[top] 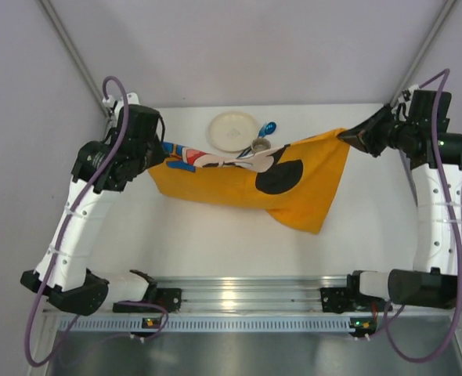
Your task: Set the dinner table for one person
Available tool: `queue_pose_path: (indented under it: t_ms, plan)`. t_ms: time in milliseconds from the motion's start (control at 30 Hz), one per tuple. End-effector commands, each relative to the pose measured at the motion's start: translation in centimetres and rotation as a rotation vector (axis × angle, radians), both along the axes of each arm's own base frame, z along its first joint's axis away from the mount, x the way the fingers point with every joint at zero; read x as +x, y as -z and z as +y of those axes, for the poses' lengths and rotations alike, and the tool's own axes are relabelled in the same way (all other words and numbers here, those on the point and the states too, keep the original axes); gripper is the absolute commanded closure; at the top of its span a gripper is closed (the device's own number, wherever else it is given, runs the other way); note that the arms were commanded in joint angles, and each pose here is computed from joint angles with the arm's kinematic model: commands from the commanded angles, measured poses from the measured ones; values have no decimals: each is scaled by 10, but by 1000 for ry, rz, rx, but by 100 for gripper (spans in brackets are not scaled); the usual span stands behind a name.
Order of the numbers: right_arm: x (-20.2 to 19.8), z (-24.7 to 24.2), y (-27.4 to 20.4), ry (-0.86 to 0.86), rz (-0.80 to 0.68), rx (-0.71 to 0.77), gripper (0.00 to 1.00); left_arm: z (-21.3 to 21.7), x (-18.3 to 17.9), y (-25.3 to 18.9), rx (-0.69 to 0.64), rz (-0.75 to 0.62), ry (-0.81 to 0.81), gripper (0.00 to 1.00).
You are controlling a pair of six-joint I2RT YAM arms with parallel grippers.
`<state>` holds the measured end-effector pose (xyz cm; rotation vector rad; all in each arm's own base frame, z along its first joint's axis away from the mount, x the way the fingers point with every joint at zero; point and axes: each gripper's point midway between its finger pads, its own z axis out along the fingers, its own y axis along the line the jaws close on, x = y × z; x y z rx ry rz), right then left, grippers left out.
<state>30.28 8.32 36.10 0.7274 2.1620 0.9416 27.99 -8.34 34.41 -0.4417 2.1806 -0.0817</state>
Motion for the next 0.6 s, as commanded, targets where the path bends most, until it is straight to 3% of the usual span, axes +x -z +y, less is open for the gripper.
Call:
queue_pose_path:
  t_ms: [0,167,200,233,300,333,467,500,533,567]
  plan:
    - [32,-8,-10,19,-1,48,100,8,33,-34,59,-116,-13,100]
    - [102,-21,-13,12,8,95,100,8,101,-43,-15,-127,4,100]
    - [111,-22,-36,6,-48,103,100,20,113,-48,-35,-144,-17,100]
    - [126,-25,-30,-4,-27,131,100,18,119,-69,-67,-195,8,100]
    - [132,-26,-64,-11,-101,163,100,23,139,-77,-84,-214,13,100]
    - [134,-32,-71,-3,-120,166,100,24,139,-104,-100,-282,27,100]
    - [98,-38,-104,-19,-196,152,100,6,124,-147,-149,-398,166,100]
    - [85,-39,-90,-12,-139,152,100,8,102,-166,-161,-452,176,100]
    - [60,-36,-97,-28,-175,104,100,8,100,-147,-167,-407,169,100]
    - [51,-35,-69,-27,-96,105,100,10,90,-144,-173,-401,164,100]
